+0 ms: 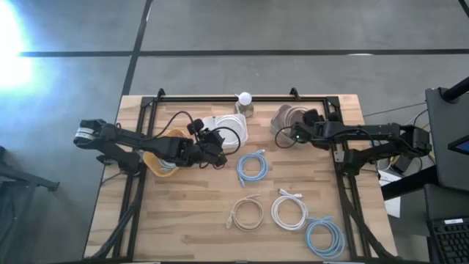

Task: Sort HDMI cables
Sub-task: Put the top right brown hdmi cable into the gray bin, then put the top blue hdmi cable into the yellow bin

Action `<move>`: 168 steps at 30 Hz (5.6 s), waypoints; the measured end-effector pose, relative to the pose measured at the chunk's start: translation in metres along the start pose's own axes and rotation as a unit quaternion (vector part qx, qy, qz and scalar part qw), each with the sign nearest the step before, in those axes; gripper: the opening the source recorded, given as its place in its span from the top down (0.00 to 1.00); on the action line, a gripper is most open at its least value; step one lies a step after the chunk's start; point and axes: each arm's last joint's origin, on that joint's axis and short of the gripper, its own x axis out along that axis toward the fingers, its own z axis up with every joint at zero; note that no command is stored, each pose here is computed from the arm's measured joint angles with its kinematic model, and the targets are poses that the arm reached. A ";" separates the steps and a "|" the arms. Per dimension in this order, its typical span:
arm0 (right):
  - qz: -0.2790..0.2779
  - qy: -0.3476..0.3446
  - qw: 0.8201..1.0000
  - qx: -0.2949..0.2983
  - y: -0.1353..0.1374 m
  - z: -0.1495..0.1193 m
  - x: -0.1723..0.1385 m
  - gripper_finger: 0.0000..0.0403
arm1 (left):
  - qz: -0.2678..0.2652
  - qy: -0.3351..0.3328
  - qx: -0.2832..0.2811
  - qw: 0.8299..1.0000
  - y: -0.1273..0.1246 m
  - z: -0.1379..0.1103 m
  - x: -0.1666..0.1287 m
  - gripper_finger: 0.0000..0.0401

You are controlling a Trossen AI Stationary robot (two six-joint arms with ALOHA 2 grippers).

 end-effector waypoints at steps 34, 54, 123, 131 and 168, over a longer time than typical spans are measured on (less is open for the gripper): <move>0.028 0.019 0.999 0.006 0.002 0.001 0.001 0.79 | 0.000 0.000 0.000 1.000 0.000 0.000 0.000 0.59; 0.067 -0.017 0.998 0.013 0.002 0.032 -0.021 0.65 | 0.000 0.000 0.000 1.000 0.000 0.000 0.000 0.59; 0.468 0.031 0.883 -0.025 0.090 0.003 -0.107 0.58 | -0.202 -0.053 -0.030 0.978 0.036 0.017 -0.087 0.59; 0.426 0.113 0.897 -0.028 0.123 -0.029 -0.088 0.58 | -0.186 -0.021 -0.011 0.982 0.022 0.005 -0.074 0.59; 0.385 -0.015 0.915 -0.123 0.162 -0.001 -0.100 0.93 | -0.201 0.001 -0.250 0.947 -0.008 -0.049 -0.038 0.59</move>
